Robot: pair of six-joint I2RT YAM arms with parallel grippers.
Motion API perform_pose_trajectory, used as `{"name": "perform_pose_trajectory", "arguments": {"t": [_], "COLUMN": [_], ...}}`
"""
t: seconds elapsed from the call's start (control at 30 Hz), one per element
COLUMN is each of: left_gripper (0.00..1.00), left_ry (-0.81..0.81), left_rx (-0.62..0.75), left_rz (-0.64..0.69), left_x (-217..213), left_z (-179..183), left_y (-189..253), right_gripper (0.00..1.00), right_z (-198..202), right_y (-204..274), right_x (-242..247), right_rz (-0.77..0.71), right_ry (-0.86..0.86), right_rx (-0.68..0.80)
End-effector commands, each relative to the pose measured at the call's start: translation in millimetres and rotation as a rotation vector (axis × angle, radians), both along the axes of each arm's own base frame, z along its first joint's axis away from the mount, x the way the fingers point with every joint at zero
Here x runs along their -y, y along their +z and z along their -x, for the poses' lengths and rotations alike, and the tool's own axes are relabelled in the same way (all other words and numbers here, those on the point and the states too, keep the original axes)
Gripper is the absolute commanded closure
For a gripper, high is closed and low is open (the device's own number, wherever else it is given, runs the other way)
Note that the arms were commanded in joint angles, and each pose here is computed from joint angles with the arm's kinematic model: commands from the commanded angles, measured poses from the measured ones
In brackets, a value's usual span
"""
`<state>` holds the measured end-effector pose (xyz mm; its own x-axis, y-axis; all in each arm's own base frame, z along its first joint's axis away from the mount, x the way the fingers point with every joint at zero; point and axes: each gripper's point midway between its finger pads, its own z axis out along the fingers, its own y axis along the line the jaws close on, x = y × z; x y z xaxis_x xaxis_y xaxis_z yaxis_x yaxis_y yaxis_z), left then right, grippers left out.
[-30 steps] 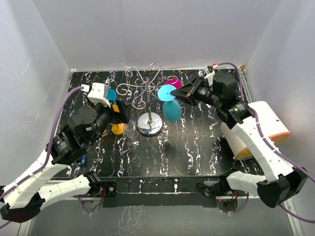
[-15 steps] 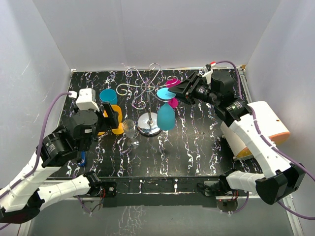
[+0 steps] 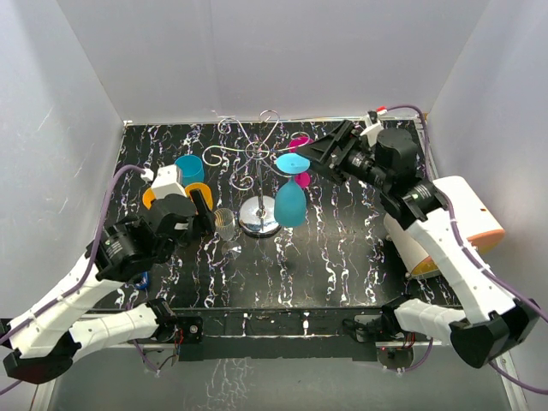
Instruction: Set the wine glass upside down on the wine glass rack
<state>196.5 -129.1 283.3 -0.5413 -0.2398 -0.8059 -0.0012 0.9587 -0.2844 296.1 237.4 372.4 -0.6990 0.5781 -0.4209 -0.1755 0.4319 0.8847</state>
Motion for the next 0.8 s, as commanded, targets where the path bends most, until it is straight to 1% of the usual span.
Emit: {"name": "perform_pose_trajectory", "arguments": {"t": [0.0,0.07,0.2,0.3,0.37,0.47,0.6,0.67,0.77], "left_gripper": [0.46,0.51,0.54,0.61,0.64,0.66,0.67,0.68,0.72], "left_ry": [0.05,0.07,0.092,0.114,0.123,0.136,0.162,0.158,0.122], "left_rx": [-0.108,-0.122,-0.136,-0.134,-0.127,-0.154,-0.215,-0.228,-0.242], "left_rz": [0.032,0.015,-0.008,-0.044,-0.059,-0.089,-0.129,-0.12,-0.082], "left_x": [4,2,8,11,12,10,0,-1,5], "left_z": [8,7,0,-9,-15,-19,-20,-23,-27], "left_y": [-25,-31,-42,-47,-44,-52,-71,-75,-80], "right_gripper": [0.27,0.28,0.3,0.31,0.31,0.31,0.32,0.32,0.32], "right_z": [15,21,34,45,50,52,53,53,52], "right_y": [53,59,76,89,94,94,90,89,86], "right_x": [20,26,36,41,45,47,48,48,48], "right_rz": [-0.059,-0.054,-0.043,-0.053,-0.054,-0.044,-0.035,-0.032,-0.029], "right_ry": [-0.073,-0.088,-0.105,-0.104,-0.11,-0.116,-0.118,-0.117,-0.116], "right_rx": [0.229,0.265,0.36,0.429,0.454,0.459,0.452,0.447,0.441]}}
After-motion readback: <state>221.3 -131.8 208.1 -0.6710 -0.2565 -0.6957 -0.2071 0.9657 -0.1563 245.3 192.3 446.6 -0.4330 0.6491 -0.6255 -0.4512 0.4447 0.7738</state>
